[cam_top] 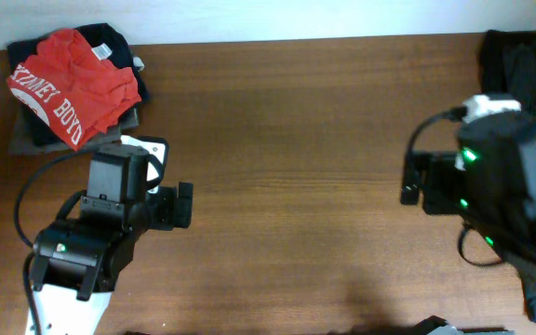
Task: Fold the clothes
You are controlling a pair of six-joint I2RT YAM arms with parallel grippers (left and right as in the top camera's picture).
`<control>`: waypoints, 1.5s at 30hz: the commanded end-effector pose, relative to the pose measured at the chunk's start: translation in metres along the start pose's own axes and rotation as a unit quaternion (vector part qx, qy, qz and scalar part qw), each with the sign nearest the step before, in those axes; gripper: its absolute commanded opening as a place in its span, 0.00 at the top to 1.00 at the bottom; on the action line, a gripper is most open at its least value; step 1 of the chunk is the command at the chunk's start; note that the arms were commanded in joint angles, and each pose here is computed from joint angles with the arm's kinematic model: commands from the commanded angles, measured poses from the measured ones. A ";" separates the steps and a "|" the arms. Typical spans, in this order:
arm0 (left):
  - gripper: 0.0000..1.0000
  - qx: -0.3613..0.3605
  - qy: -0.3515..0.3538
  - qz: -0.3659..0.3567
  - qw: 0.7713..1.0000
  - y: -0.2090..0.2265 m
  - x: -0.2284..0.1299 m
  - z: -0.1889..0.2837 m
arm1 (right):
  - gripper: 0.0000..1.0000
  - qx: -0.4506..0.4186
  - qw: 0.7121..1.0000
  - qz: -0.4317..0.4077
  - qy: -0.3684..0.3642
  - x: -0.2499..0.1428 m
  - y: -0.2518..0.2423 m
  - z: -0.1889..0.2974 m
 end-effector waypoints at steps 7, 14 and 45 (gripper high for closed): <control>0.01 0.012 0.003 -0.013 1.000 0.003 -0.001 -0.004 | 0.01 -0.030 0.998 0.022 0.052 0.009 0.014 -0.041; 0.01 0.012 0.003 -0.013 1.000 0.003 -0.001 -0.004 | 0.01 -0.028 0.999 0.015 0.035 0.021 0.019 -0.048; 0.01 0.012 0.003 -0.013 1.000 0.003 -0.001 -0.004 | 0.01 -0.004 0.999 -0.011 0.030 0.018 0.014 -0.044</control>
Point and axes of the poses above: each gripper's point midway between its finger pads, its own z axis back along the fingers, its own y axis along the line the jaws close on, x = y × z, the point moved 2 cm from there along z, back along the fingers, and after that the axes turned 9 degrees about z, right-handed, at the moved point
